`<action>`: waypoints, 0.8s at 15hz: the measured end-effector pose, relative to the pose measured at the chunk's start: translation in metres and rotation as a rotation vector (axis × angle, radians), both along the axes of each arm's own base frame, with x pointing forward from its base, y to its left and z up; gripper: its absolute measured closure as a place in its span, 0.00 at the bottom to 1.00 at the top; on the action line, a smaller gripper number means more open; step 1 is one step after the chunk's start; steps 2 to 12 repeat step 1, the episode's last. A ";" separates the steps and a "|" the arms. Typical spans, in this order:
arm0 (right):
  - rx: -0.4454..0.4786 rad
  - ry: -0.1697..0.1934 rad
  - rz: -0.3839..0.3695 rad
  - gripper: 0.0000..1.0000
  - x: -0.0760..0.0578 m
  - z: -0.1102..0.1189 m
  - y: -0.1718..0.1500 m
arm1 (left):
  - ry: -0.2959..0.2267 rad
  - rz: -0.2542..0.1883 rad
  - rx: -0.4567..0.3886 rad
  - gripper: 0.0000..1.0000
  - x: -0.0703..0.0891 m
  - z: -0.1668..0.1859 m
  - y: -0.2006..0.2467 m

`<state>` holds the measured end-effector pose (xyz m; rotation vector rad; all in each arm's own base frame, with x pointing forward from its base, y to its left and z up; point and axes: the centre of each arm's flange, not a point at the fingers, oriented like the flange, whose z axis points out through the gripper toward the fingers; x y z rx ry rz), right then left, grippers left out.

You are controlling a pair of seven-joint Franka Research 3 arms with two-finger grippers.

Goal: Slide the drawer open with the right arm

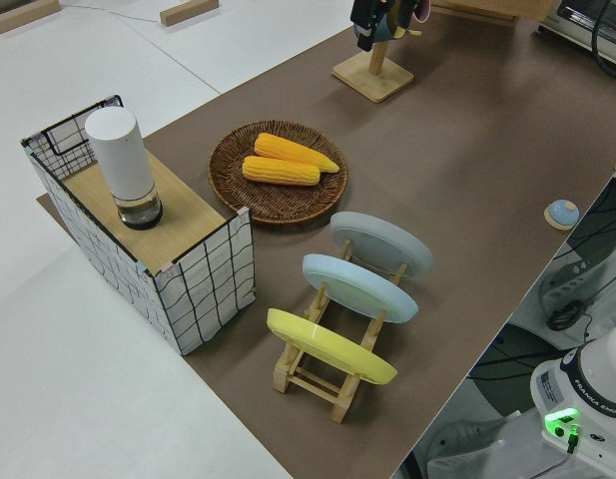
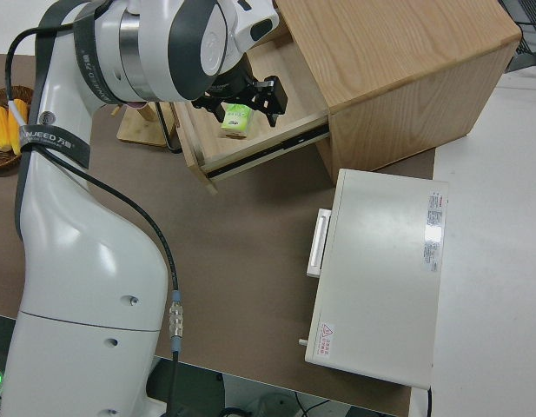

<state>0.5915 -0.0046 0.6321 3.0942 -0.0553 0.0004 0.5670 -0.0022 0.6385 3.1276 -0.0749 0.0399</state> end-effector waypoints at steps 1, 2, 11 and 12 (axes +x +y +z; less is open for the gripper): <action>0.000 0.002 0.002 0.01 0.000 -0.001 0.000 | 0.000 0.000 0.000 0.01 0.000 0.000 0.000; 0.000 0.002 0.002 0.01 0.000 -0.001 0.000 | 0.000 0.000 0.000 0.01 0.000 0.000 0.000; 0.000 0.002 0.002 0.01 0.000 -0.001 0.000 | 0.000 0.000 0.000 0.01 0.000 0.000 0.000; 0.000 0.002 0.002 0.01 0.000 -0.001 0.000 | 0.000 0.000 0.000 0.01 0.000 0.000 0.000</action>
